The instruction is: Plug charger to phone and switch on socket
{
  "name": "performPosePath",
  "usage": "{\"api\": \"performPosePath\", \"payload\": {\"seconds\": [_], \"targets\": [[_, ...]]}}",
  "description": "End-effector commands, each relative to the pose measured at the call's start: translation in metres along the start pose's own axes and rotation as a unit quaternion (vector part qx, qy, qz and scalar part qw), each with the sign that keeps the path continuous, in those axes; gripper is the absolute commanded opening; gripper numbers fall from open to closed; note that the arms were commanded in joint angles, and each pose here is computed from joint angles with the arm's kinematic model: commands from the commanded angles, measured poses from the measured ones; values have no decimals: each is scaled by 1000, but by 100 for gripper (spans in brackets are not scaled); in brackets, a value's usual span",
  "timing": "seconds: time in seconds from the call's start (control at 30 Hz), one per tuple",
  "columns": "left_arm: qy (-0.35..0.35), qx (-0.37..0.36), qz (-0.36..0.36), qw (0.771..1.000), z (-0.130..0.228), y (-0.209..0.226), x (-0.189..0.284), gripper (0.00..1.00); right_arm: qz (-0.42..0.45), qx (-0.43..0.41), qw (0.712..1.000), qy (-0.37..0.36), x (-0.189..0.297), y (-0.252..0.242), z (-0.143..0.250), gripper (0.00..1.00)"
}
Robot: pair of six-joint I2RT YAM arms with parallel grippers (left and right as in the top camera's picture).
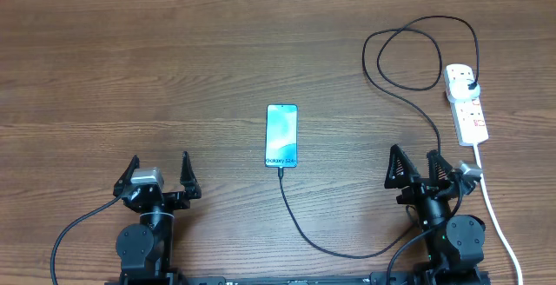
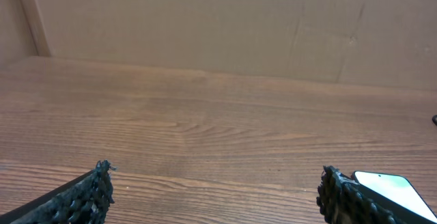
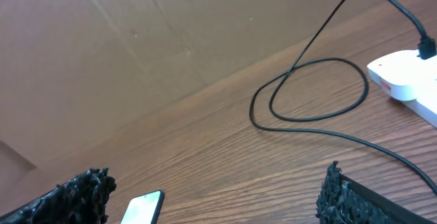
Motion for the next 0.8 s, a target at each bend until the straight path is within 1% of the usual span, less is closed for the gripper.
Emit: {"api": "performPosePath", "payload": {"seconds": [0.0,0.07,0.17,0.23,0.33,0.43,0.6,0.77], "targets": [[-1,-13,3,1000,1,0,0,100,9,3,1000,-5,0,-2,-2,100],[-1,-13,3,1000,1,0,0,99,8,19,1000,-5,0,-2,-2,100],[-1,-13,3,1000,1,0,0,100,-6,93,996,-5,0,2,-1,100],[-1,-13,3,1000,1,0,0,99,-7,118,993,-9,0,2,-2,100],[-1,-13,3,1000,1,0,0,100,-5,117,993,-15,0,2,-4,100],[-1,-13,3,1000,1,0,0,100,-10,124,991,-38,-3,3,-4,100],[-1,-13,3,1000,1,0,0,100,-26,210,977,-34,-3,7,-2,100],[-1,-13,3,1000,1,0,0,99,-25,247,968,-35,-3,8,-2,100]]}}
Point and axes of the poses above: each gripper's point midway between its finger pads, its own x axis back along the fingers, its own y axis along the line the jaws close on, z = x × y, the point moved 3 cm from there along x, back along the fingers, and after that the axes turned 12 degrees about x, right-handed, at the moved point
